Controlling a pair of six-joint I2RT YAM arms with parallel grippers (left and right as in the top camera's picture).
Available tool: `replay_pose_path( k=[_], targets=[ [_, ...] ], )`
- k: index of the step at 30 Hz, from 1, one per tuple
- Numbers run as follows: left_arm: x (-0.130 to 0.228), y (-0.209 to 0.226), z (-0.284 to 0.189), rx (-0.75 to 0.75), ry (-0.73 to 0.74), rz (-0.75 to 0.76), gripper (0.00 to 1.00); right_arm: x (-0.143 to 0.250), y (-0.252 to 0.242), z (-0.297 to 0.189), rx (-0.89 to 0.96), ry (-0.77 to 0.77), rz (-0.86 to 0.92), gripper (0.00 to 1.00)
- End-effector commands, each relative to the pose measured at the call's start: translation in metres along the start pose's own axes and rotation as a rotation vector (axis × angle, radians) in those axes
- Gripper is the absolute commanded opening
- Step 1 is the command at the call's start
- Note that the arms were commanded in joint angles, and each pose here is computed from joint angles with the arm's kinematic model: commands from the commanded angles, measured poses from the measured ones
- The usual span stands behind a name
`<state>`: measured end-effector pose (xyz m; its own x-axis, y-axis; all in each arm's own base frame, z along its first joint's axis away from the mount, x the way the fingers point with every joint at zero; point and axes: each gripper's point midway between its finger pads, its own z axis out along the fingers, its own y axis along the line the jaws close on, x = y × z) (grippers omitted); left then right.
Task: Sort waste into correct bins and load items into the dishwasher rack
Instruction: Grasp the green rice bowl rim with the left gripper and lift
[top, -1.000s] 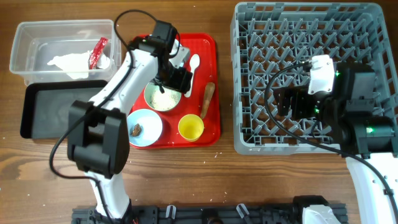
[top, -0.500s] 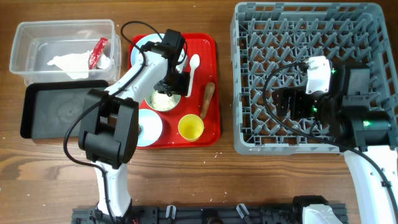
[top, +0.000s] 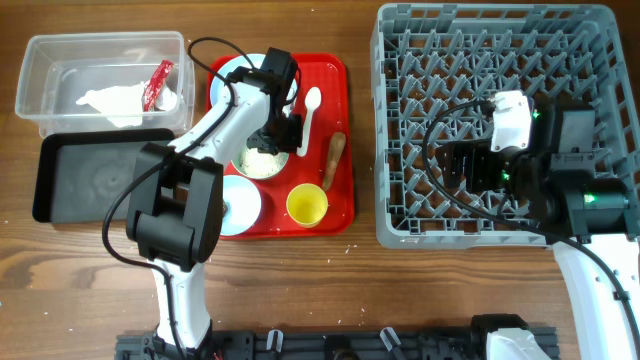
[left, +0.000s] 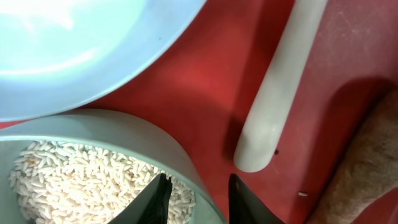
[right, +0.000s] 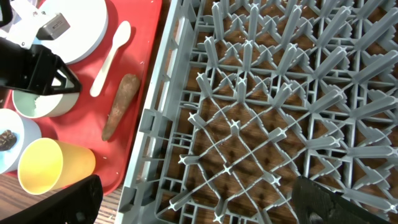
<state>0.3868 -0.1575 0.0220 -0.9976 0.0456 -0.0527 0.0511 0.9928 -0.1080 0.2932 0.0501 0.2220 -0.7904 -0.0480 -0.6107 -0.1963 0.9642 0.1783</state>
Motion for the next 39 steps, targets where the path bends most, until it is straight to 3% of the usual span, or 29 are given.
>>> replay_pose_path(
  k=[1, 5, 11, 21, 31, 39],
  targets=[
    [0.003, 0.006, 0.005, -0.032, 0.013, -0.011, 0.29, -0.002, 0.004, 0.000, -0.023, 0.000, 0.020, 0.99],
    [0.003, 0.006, 0.005, -0.032, 0.012, -0.011, 0.25, -0.002, 0.004, 0.000, -0.023, 0.000, 0.031, 0.99],
    [0.003, 0.007, 0.005, -0.036, 0.011, -0.011, 0.04, -0.002, 0.004, 0.000, -0.023, -0.001, 0.032, 0.99],
    [0.013, 0.008, -0.016, -0.044, 0.026, -0.039, 0.04, -0.002, 0.004, 0.000, -0.023, 0.000, 0.032, 0.99],
    [0.006, 0.000, -0.094, 0.015, -0.153, -0.070, 0.04, -0.003, 0.004, 0.000, -0.023, -0.006, 0.027, 0.99],
    [0.003, 0.016, -0.117, 0.012, -0.204, -0.142, 0.04, -0.004, 0.003, 0.000, -0.023, -0.009, 0.026, 0.99]
  ],
)
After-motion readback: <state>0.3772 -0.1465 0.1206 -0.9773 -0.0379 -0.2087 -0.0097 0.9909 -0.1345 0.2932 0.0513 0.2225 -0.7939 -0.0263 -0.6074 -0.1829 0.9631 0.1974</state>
